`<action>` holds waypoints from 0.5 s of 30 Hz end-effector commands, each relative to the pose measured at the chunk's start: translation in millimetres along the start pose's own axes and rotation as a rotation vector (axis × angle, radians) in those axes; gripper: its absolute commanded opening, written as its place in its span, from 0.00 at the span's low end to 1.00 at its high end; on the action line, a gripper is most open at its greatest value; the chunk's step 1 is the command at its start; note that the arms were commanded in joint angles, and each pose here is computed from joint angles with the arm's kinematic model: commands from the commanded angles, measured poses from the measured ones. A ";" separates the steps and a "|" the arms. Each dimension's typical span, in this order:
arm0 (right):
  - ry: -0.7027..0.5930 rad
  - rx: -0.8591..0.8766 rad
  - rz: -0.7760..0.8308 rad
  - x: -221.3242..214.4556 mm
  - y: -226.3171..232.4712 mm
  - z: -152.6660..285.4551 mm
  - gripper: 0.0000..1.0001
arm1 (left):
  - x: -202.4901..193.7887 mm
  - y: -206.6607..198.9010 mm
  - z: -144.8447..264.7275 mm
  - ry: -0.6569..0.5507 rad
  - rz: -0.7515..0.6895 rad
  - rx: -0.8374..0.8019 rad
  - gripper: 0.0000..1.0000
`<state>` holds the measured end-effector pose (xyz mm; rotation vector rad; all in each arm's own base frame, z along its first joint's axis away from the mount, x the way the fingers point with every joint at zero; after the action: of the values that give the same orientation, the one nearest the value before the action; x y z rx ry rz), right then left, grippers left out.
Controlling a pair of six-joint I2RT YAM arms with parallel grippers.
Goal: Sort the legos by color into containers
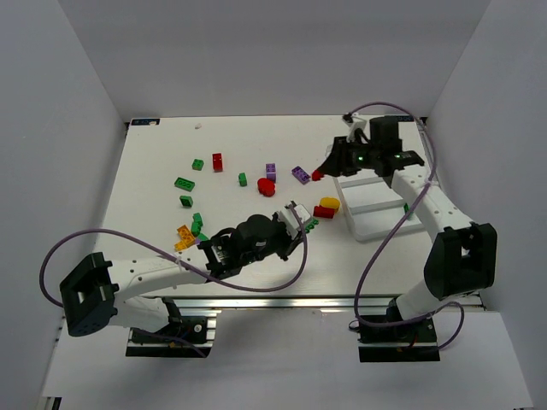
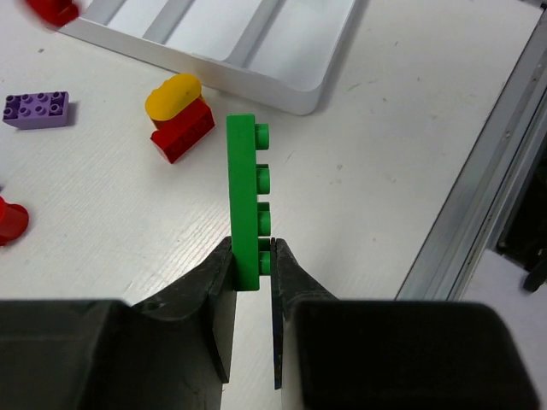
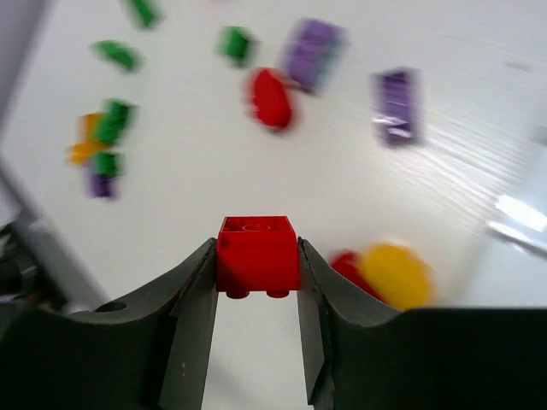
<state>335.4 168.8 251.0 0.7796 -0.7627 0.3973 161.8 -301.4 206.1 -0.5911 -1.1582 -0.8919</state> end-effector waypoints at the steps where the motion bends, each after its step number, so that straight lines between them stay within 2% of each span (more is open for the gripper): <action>1: 0.045 -0.405 0.100 -11.5 -70.9 51.4 0.00 | 12.4 -5.3 -3.0 -0.045 0.088 -0.007 0.00; 7: 0.092 -0.654 0.161 -26.5 -116.4 91.6 0.00 | 17.6 -11.4 -17.0 -0.055 0.113 -0.041 0.00; 10: 0.121 -0.707 0.181 -29.3 -131.8 94.5 0.04 | 18.3 -14.0 -25.8 -0.048 0.112 -0.054 0.00; 15: 0.158 -0.753 0.183 -28.2 -155.9 86.3 0.05 | 20.5 -15.7 -32.4 -0.066 0.124 -0.060 0.00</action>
<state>351.6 12.9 197.6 0.0652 -0.7540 0.2749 167.2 -329.6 187.6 -0.6498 -1.0795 -0.8353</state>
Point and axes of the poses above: each gripper's point midway between its finger pads, its own z axis back along the fingers, its own y axis along the line the jaws close on, x = y × z, the point moved 7 cm from there along z, back along the fingers, and after that the axes turned 1 degree about -z, right-handed, at the moved point
